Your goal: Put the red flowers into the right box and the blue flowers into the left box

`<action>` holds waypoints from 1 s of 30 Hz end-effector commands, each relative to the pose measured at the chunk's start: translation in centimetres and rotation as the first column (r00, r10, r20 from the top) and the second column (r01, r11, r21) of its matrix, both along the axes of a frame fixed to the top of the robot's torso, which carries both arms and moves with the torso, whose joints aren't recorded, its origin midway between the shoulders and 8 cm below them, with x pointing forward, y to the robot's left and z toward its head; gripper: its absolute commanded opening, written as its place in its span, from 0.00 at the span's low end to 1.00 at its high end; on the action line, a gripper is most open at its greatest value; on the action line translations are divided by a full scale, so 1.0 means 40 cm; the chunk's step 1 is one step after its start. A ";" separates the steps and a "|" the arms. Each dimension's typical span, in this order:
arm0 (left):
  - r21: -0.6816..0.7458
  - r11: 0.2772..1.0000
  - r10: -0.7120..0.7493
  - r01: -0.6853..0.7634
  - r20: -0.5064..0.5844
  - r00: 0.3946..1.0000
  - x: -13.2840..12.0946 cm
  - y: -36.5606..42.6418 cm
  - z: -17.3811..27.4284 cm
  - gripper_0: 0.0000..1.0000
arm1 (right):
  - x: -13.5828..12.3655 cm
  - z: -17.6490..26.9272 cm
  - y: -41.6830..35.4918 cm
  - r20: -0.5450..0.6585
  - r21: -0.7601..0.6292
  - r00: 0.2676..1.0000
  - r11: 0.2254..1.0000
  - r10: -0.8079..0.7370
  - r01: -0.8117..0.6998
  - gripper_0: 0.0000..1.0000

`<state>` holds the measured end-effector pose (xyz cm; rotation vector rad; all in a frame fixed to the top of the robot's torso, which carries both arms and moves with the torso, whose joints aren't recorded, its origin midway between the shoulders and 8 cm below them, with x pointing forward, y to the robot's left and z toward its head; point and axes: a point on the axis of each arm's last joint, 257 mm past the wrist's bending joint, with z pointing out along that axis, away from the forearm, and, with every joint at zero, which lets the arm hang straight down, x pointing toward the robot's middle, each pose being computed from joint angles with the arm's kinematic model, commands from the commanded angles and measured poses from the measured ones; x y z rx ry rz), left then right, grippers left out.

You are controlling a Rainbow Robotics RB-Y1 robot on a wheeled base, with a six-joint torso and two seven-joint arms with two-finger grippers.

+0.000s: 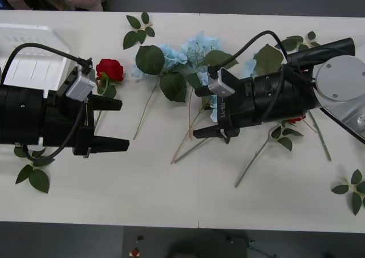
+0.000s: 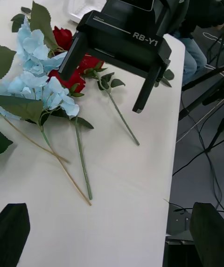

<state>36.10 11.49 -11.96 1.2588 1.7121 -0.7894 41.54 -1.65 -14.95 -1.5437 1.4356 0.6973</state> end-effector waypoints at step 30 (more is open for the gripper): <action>-0.027 0.898 0.409 -0.440 -0.321 0.854 0.207 0.286 -0.063 1.00 | 0.180 0.140 -0.688 -0.405 -0.595 0.285 0.487 -0.869 0.639 1.00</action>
